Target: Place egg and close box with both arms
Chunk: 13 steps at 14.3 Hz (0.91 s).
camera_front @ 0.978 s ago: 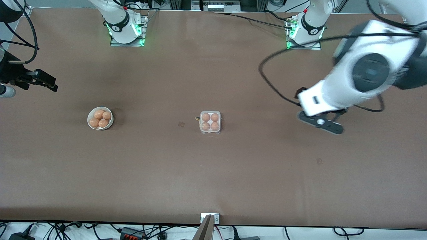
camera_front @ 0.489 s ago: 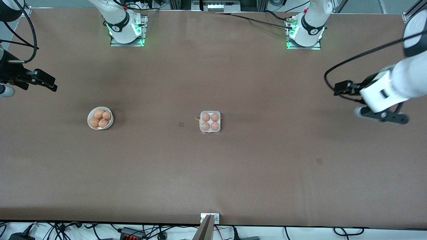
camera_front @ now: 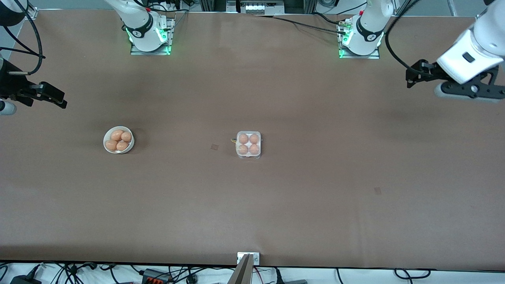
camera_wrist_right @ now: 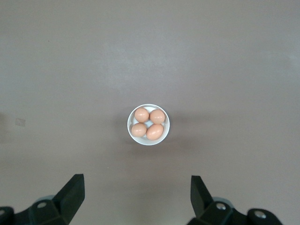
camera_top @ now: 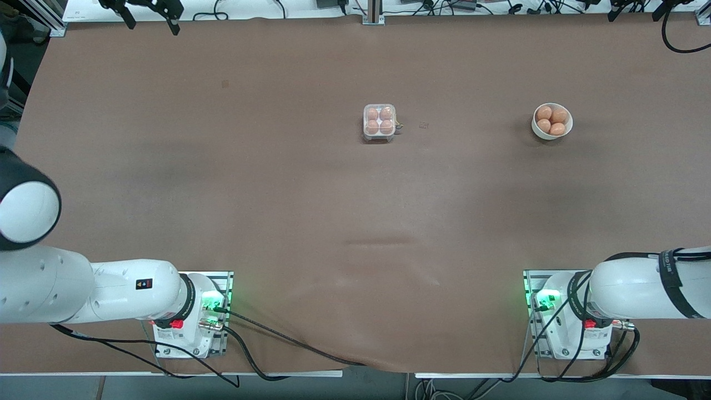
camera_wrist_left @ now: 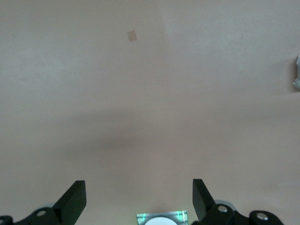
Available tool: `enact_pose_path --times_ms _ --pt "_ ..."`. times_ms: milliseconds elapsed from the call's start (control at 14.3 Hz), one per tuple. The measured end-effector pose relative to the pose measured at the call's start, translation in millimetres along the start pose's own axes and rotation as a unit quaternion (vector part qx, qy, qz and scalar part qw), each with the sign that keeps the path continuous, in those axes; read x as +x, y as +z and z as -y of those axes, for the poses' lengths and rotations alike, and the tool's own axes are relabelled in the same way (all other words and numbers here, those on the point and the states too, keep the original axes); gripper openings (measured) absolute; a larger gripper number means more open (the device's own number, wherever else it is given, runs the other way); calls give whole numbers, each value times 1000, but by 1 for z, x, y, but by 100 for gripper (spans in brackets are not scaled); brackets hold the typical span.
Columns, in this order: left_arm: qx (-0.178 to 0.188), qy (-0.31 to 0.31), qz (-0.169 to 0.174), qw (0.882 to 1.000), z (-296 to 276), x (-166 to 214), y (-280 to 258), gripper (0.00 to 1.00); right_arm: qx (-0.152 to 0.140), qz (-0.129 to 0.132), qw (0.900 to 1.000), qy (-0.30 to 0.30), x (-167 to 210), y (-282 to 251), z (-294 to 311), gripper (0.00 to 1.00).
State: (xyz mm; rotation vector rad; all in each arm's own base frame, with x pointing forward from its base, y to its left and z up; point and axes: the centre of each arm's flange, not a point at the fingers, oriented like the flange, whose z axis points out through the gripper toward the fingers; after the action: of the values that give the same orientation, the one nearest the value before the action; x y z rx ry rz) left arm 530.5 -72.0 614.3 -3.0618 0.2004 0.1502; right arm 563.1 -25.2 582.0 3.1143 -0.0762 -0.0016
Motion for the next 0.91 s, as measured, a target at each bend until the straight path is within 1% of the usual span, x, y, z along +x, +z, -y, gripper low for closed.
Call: enact_pose_path --times_ms 140,210,349,489,629,769,909 --pt "-1 -3 -4 1000 4 2 13 100 0 0 1000 0 0 0 0 100" --pt "-8 -7 -4 1000 6 4 18 100 0 0 1000 0 0 0 0 100" --pt "-36 -18 -2 999 14 5 23 100 0 0 1000 0 0 0 0 100" --pt "-43 -25 -10 999 20 6 22 100 0 0 1000 -2 0 0 3 100" --pt "-41 -28 -33 998 23 11 18 100 0 -1 1000 -5 -1 -1 6 100" --pt "-22 -26 -36 999 25 12 18 100 0 -1 1000 -6 -1 -1 6 100" --pt "-11 -18 -34 999 19 11 17 100 0 0 1000 -6 -1 -1 6 100"
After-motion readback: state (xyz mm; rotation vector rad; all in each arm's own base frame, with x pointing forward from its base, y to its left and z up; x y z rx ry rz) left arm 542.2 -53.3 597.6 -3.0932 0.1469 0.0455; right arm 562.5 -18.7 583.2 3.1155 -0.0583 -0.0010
